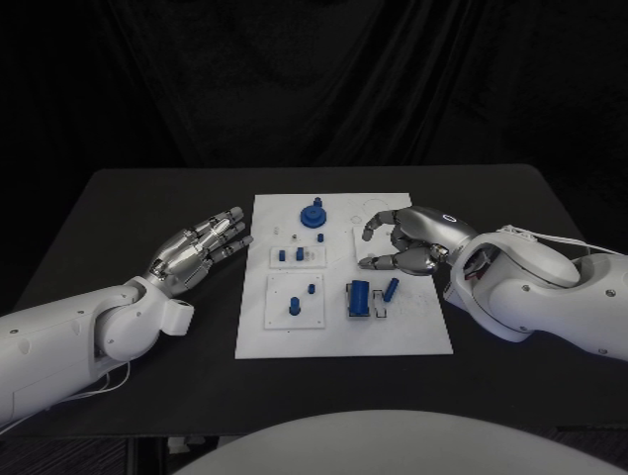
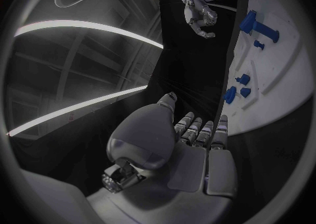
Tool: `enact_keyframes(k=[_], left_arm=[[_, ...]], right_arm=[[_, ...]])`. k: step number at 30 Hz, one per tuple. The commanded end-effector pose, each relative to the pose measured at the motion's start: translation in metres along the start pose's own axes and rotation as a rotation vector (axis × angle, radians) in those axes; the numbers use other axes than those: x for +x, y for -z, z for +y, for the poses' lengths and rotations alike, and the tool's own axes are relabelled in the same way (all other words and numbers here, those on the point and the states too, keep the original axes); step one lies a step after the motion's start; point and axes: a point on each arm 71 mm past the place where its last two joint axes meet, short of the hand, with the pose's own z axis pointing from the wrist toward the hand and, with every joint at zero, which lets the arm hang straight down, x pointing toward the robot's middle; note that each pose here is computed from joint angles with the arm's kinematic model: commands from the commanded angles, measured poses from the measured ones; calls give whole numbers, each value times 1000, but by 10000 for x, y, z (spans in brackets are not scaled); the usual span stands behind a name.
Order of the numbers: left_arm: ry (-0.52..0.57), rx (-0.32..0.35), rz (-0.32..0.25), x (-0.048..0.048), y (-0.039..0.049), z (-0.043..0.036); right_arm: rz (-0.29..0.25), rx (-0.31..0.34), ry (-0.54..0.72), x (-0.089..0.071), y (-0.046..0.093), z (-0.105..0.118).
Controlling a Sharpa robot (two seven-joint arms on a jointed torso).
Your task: Assemble the parts on the task board
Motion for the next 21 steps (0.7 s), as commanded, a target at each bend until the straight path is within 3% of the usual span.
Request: enact_keyframes(k=[1, 7, 21], left_arm=[[12, 19, 5, 13, 0, -5], [14, 20, 7, 14, 4, -3], [15, 18, 5, 10, 20, -5]], right_arm=[[-27, -75, 194, 50, 59, 66], [15, -15, 259, 200, 127, 7], [46, 64, 275, 451, 178, -62]])
